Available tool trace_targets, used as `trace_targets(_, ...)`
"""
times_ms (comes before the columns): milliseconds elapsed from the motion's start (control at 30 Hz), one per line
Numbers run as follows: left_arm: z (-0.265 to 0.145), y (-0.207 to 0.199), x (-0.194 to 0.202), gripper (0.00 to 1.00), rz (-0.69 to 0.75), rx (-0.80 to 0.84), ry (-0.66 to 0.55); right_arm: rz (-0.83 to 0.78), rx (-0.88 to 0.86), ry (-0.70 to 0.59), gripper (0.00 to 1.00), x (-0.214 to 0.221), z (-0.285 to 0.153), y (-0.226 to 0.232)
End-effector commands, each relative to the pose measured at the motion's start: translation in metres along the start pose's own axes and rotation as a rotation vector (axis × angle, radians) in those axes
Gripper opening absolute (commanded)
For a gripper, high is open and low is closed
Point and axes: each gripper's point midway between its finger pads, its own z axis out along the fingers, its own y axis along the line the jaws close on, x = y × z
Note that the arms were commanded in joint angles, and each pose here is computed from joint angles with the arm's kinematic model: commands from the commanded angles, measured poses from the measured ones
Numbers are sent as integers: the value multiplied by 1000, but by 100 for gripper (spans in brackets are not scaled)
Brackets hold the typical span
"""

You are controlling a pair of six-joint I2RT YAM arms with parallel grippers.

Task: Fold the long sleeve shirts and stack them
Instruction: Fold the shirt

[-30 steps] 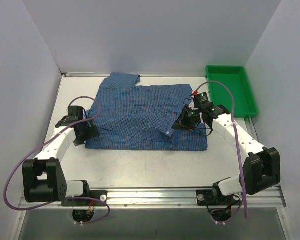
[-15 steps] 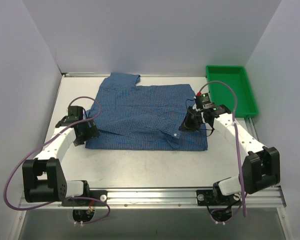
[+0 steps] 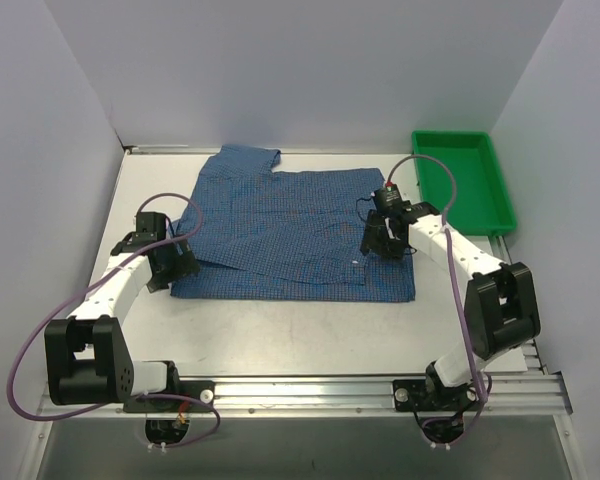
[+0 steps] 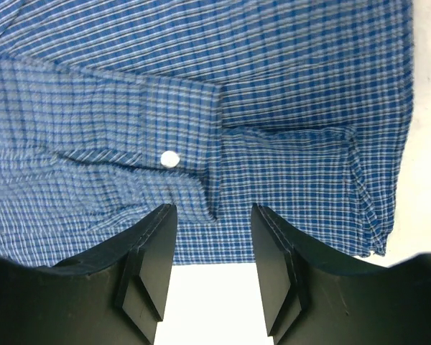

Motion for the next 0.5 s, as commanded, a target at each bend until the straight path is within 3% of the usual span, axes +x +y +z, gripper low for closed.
trace_targets(0,-2,-5,-5,86,4,16,-10,-92,-16,-94,46,-11,-21,10)
trace_targets(200,-1,-6,-4,86,6,21,-1,-85,-66,-8,43,26,7,8)
trace_targets(467,-2,-6,-4,86,5,21,-8,-11,-163,52,38,43,37,15)
